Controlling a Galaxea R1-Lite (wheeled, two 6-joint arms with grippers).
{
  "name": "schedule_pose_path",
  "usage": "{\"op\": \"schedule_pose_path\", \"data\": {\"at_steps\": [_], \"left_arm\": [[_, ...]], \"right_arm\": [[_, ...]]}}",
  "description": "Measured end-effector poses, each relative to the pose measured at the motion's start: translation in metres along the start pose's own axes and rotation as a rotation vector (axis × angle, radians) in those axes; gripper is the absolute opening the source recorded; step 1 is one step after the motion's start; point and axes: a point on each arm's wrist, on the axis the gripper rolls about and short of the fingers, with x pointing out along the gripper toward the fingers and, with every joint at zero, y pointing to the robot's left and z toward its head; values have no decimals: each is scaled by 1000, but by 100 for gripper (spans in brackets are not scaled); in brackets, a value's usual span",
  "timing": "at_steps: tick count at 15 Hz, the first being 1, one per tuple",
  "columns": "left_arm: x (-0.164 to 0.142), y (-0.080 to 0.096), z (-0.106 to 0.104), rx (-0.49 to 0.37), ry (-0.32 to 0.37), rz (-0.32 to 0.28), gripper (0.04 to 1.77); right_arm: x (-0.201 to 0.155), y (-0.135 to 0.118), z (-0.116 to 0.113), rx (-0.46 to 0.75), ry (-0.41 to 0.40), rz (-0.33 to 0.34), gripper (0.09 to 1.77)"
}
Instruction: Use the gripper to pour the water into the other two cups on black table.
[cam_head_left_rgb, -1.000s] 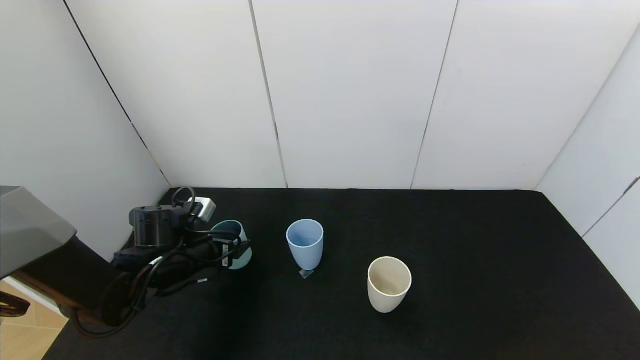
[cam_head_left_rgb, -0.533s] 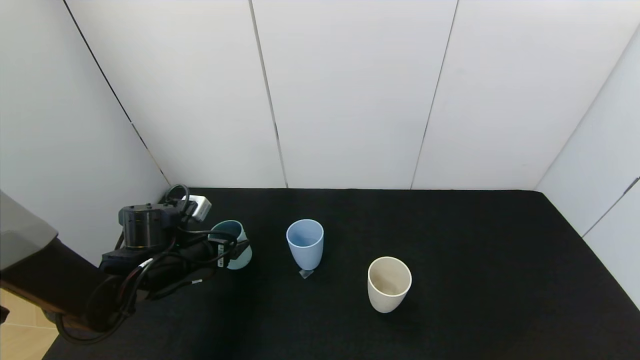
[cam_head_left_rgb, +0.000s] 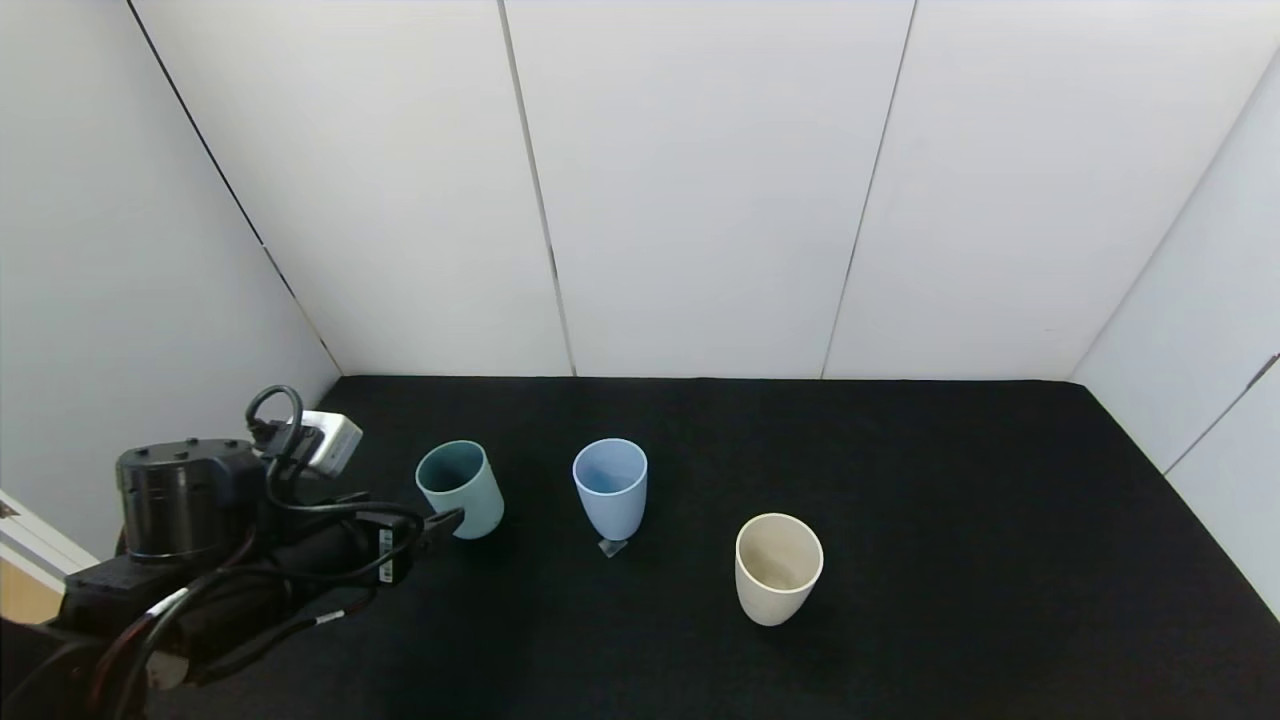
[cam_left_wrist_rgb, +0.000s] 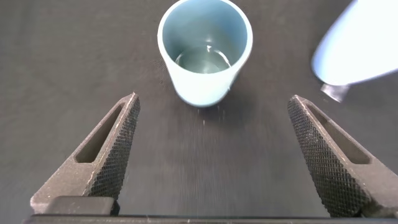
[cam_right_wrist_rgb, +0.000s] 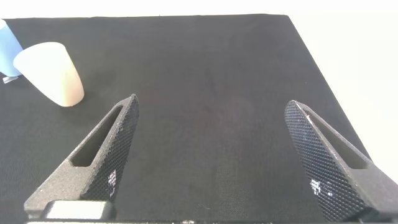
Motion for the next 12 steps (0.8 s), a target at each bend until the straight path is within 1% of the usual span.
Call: {"op": "schedule_pose_path", "data": {"at_steps": [2, 5, 9, 10, 12], "left_arm": [[-25, -1, -1, 0, -27, 7, 169], [-62, -3, -10, -1, -59, 14, 170], [-107, -6, -35, -4, -86, 19, 170], [-116, -7, -40, -3, -101, 30, 171], [-132, -9, -46, 5, -131, 82, 171]], "right_arm": [[0, 0, 0, 0, 0, 0, 171], [0, 0, 0, 0, 0, 0, 171], [0, 0, 0, 0, 0, 0, 171], [0, 0, 0, 0, 0, 0, 171], [0, 0, 0, 0, 0, 0, 171]]}}
